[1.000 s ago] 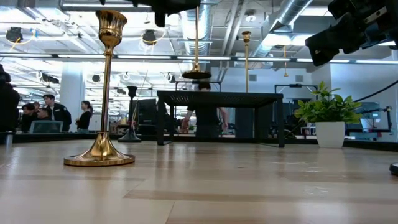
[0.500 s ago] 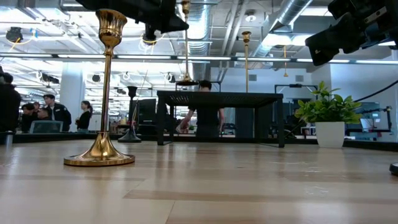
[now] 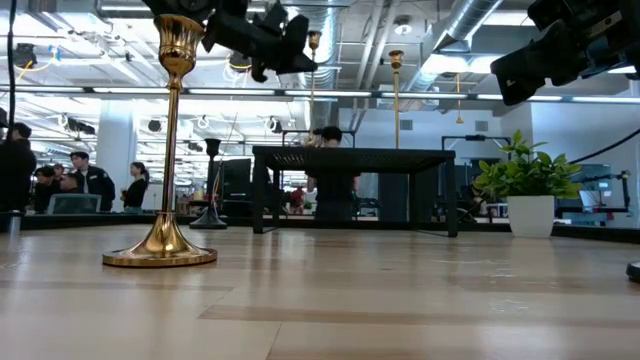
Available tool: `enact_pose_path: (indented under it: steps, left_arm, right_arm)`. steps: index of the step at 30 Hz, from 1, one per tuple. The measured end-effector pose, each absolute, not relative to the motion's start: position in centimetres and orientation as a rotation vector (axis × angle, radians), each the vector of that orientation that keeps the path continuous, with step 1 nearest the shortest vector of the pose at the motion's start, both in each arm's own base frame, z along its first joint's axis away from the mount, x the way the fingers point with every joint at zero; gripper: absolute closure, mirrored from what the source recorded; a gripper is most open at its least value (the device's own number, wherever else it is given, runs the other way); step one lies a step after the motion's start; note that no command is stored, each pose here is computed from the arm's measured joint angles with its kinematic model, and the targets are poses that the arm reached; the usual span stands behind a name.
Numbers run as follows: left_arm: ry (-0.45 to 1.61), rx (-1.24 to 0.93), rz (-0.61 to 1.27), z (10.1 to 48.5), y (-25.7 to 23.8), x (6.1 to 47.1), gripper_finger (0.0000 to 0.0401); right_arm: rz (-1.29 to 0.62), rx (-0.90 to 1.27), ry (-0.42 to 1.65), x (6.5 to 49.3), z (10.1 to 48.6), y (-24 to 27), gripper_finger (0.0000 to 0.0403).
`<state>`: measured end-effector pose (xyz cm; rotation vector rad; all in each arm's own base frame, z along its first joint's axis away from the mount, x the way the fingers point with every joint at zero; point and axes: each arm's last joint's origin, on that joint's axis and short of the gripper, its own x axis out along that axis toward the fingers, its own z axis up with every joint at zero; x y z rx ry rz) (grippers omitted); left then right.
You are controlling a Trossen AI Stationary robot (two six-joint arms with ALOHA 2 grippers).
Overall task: Pick & Place candle stick holders
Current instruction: Put the top gold candle holder on the shelf
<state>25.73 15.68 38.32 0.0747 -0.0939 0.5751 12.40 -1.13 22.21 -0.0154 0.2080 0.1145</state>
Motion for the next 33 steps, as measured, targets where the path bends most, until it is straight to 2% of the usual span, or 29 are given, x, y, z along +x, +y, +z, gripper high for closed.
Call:
enact_pose_path:
  steps: [5, 20, 33]
  left_arm:
    - [-0.039, 0.06, 0.627, 37.5, 16.8, 26.0, 0.0386]
    - [-0.044, 0.049, 0.639, 37.3, 17.3, 26.0, 0.0385]
    - [-0.051, 0.024, 0.638, 37.3, 17.3, 26.0, 0.0338]
  right_arm:
    - [0.115, -0.018, 0.208, 12.4, 22.2, -1.1, 0.0403]
    - [0.115, -0.018, 0.209, 12.4, 22.2, -1.1, 0.0403]
    - [0.115, -0.016, 0.216, 12.4, 22.1, -1.1, 0.0403]
